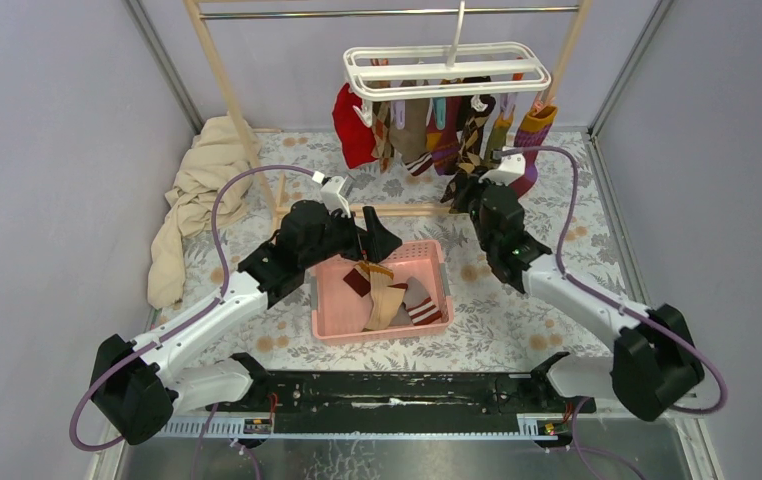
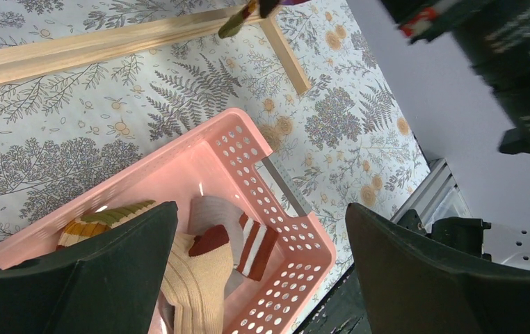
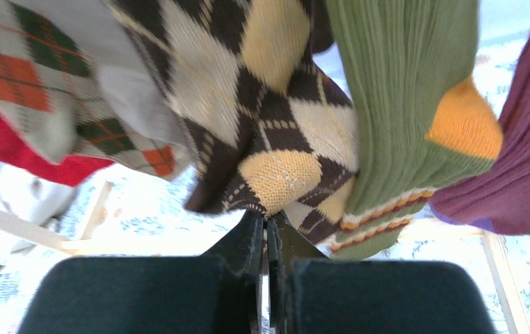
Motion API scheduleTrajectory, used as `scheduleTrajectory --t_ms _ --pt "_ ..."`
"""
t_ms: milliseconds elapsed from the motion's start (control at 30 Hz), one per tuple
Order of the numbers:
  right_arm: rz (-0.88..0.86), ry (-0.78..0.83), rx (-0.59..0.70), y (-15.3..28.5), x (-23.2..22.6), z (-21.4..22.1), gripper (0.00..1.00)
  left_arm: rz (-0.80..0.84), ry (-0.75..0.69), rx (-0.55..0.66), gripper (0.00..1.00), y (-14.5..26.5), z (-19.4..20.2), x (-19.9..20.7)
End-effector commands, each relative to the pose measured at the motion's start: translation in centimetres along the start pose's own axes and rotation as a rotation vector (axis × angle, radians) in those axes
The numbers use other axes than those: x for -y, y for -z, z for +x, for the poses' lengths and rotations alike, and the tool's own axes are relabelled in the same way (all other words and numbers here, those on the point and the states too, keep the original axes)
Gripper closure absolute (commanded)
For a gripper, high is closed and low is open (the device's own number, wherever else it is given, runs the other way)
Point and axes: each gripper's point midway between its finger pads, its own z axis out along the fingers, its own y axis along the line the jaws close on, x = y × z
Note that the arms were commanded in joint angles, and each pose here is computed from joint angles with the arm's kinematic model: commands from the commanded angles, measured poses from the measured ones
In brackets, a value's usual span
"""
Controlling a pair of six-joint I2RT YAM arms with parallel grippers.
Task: Remove the socks clipped to the hanger
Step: Remove the sock from the hanger.
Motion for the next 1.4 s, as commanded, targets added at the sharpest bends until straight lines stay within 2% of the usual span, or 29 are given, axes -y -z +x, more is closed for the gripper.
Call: scheduleTrajectory --t_ms 0,433,667,1000,1200,1367 --pt "-0.132 -0.033 0.106 2.7 -2.5 -5.2 1.00 0.037 -0.033 0.034 0.01 0.2 -1.5 1.3" --pt "-0.329 -0.078 0.041 8.7 -4.6 -6.8 1.00 0.135 -0.019 0.074 0.01 0.8 -3.7 4.5" --pt "-0.366 -0.080 -0.007 11.0 -4.4 -6.7 1.00 0.255 -0.056 0.176 0.01 3.3 -8.2 10.2" --pt "-0.345 -0.066 0.043 14.1 -3.3 -9.9 1.00 0.445 -0.095 0.332 0.01 7.2 -13.3 19.8" --pt "-0.337 -0.067 0.050 15.3 -3.2 -11.6 1.00 0.445 -0.149 0.386 0.01 5.1 -15.9 23.4" --pt "-0.330 -0.053 0.035 16.3 -3.1 -12.8 1.00 0.339 -0.212 0.388 0.01 1.0 -16.9 23.9"
